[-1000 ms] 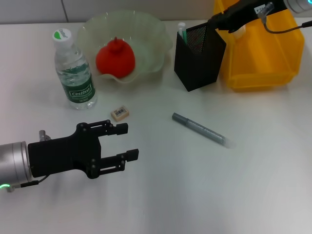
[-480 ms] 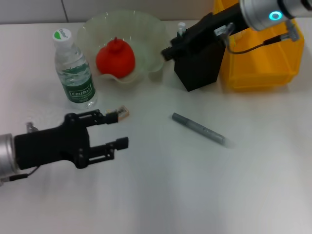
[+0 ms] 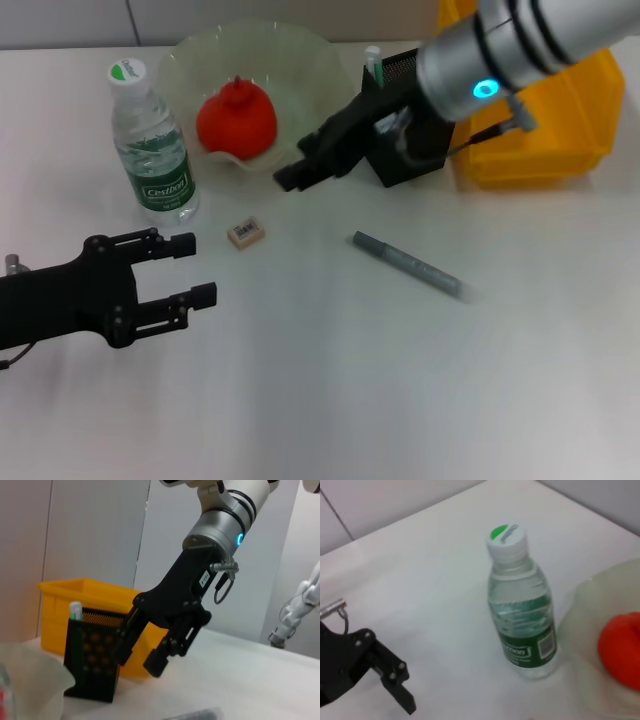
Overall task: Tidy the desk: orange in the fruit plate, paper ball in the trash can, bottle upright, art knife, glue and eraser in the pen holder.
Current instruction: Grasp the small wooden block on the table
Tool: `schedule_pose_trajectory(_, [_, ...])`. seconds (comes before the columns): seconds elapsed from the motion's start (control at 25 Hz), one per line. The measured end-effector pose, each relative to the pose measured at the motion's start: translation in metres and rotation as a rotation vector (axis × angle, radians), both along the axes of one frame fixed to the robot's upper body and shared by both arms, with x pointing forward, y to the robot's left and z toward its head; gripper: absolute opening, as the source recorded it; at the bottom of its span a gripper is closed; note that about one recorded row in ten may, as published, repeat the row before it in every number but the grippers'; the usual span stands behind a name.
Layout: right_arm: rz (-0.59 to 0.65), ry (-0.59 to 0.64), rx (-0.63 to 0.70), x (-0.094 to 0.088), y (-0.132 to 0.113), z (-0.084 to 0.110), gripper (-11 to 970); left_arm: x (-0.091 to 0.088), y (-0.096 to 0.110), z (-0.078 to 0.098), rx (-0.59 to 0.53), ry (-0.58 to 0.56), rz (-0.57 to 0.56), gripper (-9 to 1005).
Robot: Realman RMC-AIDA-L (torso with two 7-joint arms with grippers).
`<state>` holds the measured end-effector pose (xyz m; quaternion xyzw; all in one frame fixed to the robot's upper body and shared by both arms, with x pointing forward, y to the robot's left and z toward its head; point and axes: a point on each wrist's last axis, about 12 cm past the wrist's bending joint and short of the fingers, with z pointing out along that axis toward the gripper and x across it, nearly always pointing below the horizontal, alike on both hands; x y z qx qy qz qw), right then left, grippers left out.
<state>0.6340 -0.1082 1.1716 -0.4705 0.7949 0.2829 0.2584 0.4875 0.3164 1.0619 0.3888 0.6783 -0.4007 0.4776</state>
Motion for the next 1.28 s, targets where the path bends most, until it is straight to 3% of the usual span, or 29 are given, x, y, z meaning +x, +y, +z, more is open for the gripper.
schedule_pose_trajectory(0.28, [0.038, -0.04, -0.018, -0.004, 0.015, -0.019, 599, 0.001, 0.001, -0.002, 0.015, 0.003, 0.019, 666])
schedule_pose_trajectory(0.56, [0.066, 0.009, 0.031, -0.014, 0.005, -0.023, 613, 0.005, -0.009, -0.002, 0.001, 0.0, 0.002, 665])
schedule_pose_trajectory(0.8, [0.072, 0.0, 0.079, -0.035, -0.034, -0.032, 626, 0.01, -0.023, -0.007, 0.015, 0.002, -0.002, 665])
schedule_pose_trajectory(0.88, [0.027, -0.023, 0.175, -0.045, -0.06, -0.035, 630, 0.011, -0.027, -0.009, 0.034, 0.005, -0.008, 665])
schedule_pose_trajectory(1.12, [-0.021, -0.031, 0.312, -0.058, -0.102, -0.037, 643, 0.013, -0.028, -0.009, 0.042, 0.008, -0.017, 665])
schedule_pose_trajectory(1.28, [-0.045, -0.026, 0.385, -0.075, -0.125, -0.056, 676, 0.014, -0.029, -0.008, 0.038, 0.008, -0.019, 665])
